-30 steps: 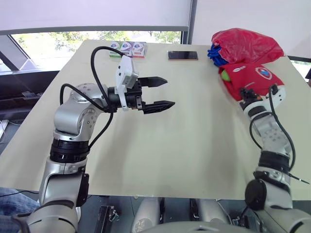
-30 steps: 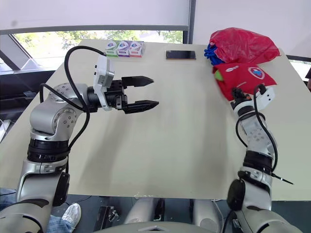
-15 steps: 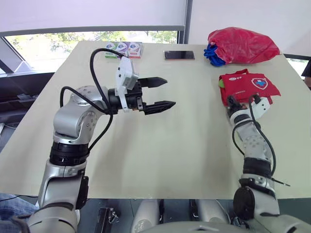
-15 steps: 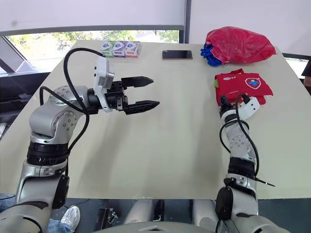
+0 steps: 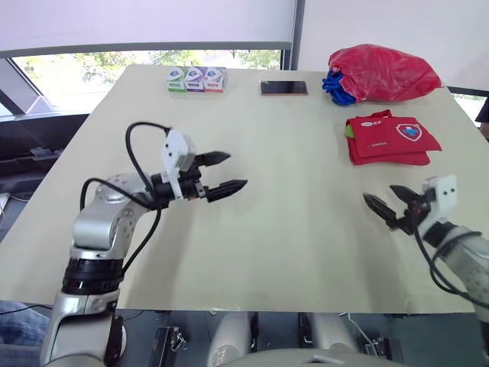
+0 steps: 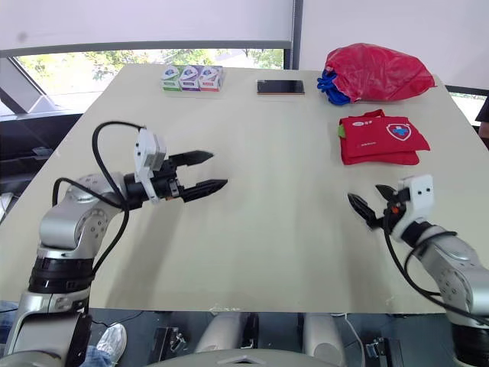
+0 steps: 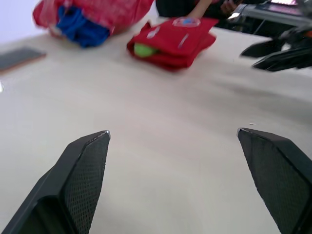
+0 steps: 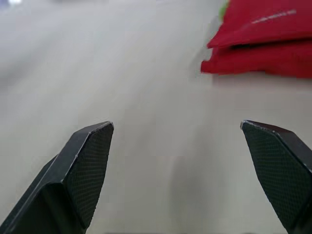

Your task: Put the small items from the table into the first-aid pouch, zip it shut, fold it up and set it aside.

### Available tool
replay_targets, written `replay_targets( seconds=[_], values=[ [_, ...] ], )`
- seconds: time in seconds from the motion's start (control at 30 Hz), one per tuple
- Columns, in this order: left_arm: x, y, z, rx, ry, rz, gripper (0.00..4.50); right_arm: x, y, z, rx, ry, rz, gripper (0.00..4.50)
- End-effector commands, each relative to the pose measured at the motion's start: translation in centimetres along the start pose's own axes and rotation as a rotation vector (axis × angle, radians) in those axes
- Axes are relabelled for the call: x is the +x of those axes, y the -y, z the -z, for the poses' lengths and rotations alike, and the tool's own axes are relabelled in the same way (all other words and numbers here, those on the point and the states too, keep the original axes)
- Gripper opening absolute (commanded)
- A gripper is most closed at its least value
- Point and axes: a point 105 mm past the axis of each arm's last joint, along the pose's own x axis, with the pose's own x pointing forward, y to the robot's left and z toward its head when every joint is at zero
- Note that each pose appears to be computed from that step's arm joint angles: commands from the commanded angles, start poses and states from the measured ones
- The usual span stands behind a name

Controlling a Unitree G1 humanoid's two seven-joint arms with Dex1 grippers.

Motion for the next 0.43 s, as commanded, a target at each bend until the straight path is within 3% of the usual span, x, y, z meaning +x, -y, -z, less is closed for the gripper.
replay_targets(
  seconds=[0.03,0.13,0.43],
  values=[
    [-1.9,0.3,1.3,-0.002,-0.028,-0.032,4.5,-2.0,-0.5,-0.9,-0.122,0.071,-0.102,4.45],
    [-3.5,0.0,3.7,-0.04,-0.054,-0.1,4.5,-3.9,0.3,-0.5,-0.173,0.096,-0.135,4.45],
    [-3.5,0.9,6.6,-0.035,-0.104,-0.141,4.5,-7.1,1.3,0.4,-0.1,0.164,-0.184,4.45]
  ],
)
